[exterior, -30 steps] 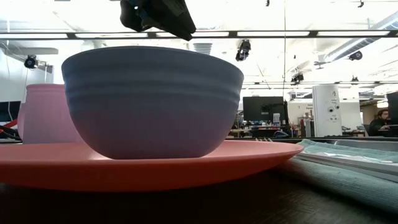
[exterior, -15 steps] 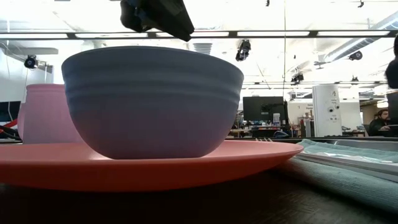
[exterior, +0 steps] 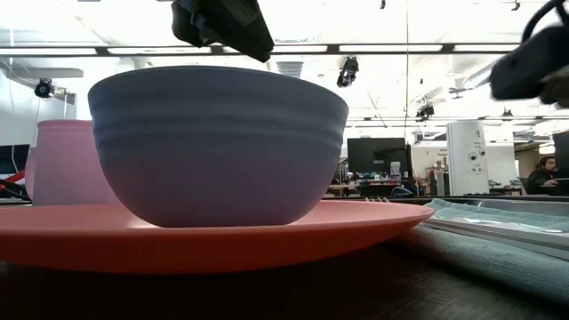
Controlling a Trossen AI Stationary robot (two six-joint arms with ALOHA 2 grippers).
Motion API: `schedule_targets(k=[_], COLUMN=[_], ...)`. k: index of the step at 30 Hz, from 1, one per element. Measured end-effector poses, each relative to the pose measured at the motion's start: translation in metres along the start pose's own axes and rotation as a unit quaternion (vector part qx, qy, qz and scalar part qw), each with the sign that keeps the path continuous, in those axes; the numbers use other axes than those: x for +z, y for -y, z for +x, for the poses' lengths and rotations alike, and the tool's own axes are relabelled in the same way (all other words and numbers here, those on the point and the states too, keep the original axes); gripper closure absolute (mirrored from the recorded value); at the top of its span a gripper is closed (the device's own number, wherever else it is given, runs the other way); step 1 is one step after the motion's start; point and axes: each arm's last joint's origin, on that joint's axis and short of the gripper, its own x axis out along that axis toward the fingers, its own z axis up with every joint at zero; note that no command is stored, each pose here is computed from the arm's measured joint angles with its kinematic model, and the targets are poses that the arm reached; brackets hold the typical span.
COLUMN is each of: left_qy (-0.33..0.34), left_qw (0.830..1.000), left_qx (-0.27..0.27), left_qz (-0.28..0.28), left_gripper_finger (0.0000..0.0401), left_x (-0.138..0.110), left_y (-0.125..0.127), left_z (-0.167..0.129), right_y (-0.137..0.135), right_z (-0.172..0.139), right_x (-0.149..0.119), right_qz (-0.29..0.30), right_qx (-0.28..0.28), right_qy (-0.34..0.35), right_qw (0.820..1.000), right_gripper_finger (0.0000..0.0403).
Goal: Set up tray
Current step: Put the spoon on top of the napkin
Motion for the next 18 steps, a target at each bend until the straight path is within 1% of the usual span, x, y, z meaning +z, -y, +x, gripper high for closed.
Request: schedule_targets(k=[5, 11, 14, 18], left_qy=[-0.004, -0.009, -0.011, -0.014], left_qw=[1.000, 1.000, 1.000, 1.000], left_qx=[0.003, 0.007, 0.008, 0.011], left_qz=[0.002, 0.005, 0.007, 0.008], left_gripper_finger=[0.0351, 0.0351, 0.0351, 0.0351], left_x=[-0.001, -0.002, -0.002, -0.003], left_y=[-0.001, -0.001, -0.002, -0.002], left_z=[0.000, 0.000, 0.000, 0.000], right_y=[-0.007, -0.010, -0.011, -0.008], right_z=[0.014, 0.029, 0.034, 0.034], right_x=[0.006, 0.005, 0.004, 0.003], right_qz=[0.015, 0.013, 0.008, 0.000], right_qx=[-0.018, -0.035, -0.040, -0.043], right_qy=[0.015, 0.027, 0.032, 0.041], right_qw=[1.000, 0.999, 0.999, 0.998], right_gripper_finger=[0.0245, 0.0243, 0.0256, 0.0293])
